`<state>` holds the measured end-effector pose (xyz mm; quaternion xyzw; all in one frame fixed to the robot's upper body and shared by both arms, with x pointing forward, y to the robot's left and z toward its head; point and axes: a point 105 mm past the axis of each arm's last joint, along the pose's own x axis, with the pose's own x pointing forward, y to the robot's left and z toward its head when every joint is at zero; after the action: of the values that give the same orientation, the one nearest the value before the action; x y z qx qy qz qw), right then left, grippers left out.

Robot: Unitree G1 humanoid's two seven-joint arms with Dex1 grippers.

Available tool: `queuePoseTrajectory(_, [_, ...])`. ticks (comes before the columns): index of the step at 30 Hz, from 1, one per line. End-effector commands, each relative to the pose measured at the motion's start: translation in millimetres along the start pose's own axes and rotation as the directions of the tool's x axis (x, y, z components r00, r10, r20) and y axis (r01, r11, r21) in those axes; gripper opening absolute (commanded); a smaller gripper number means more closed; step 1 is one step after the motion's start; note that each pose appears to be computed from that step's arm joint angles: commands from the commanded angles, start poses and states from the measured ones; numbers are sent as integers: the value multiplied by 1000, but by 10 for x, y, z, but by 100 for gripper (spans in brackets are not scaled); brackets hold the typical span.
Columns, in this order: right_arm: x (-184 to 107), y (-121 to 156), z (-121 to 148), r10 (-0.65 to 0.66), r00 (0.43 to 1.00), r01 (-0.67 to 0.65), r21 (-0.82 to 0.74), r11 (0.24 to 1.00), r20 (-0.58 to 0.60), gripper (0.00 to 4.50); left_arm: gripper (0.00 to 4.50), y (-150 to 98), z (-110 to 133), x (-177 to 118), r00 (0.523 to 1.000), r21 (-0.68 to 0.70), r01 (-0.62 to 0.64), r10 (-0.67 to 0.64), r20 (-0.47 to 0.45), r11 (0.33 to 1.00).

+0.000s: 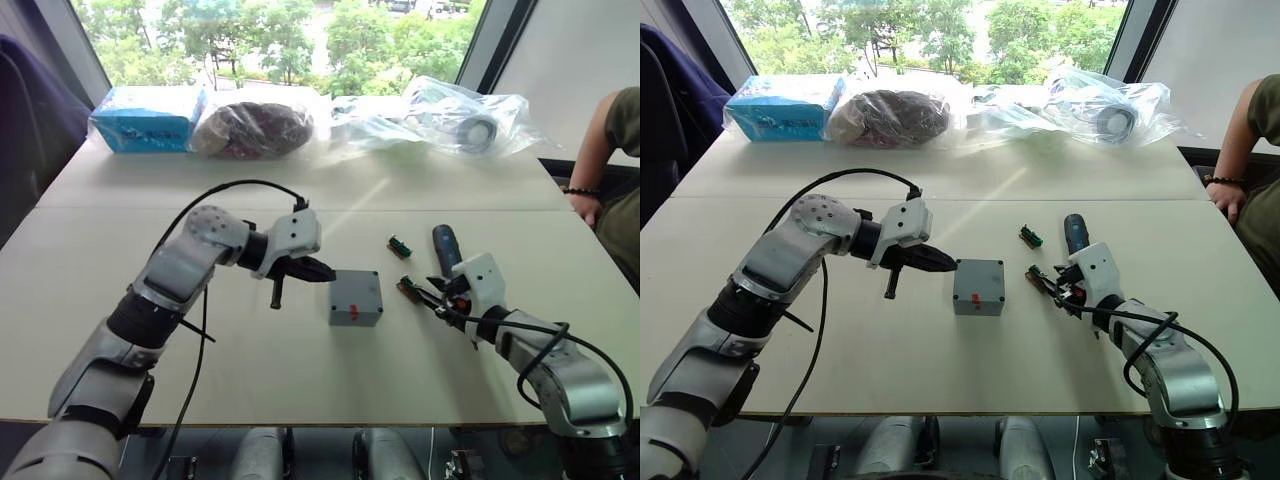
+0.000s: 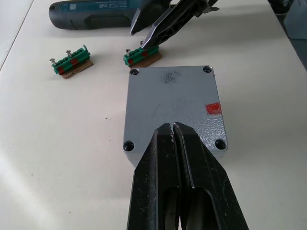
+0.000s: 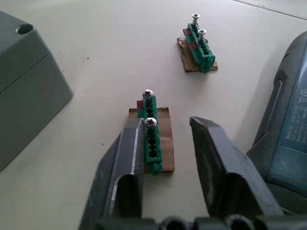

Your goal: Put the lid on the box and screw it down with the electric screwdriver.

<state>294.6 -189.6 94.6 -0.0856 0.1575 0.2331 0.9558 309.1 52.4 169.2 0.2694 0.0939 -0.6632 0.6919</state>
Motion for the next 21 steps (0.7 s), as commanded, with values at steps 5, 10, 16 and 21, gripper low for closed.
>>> queuePoseTrajectory(5, [12, 27, 95, 9, 999, -9, -16, 1000, 41, 3, 0, 32, 15, -10, 1000, 27, -21, 21, -2, 999])
queuePoseTrajectory(10, [-21, 17, 159, 4, 998, -3, -19, 1000, 68, 3, 0, 43, 2, -13, 1000, 27, -28, 28, -3, 999])
queuePoseTrajectory(16, [-111, -26, 337, -16, 991, 18, -14, 1000, 130, 3, 0, 96, 15, -49, 998, -21, -47, 48, 34, 999])
queuePoseTrajectory(21, [-190, 35, 551, -23, 980, 29, -25, 999, 200, 3, 0, 248, 137, -268, 984, -103, -117, 130, 124, 988])
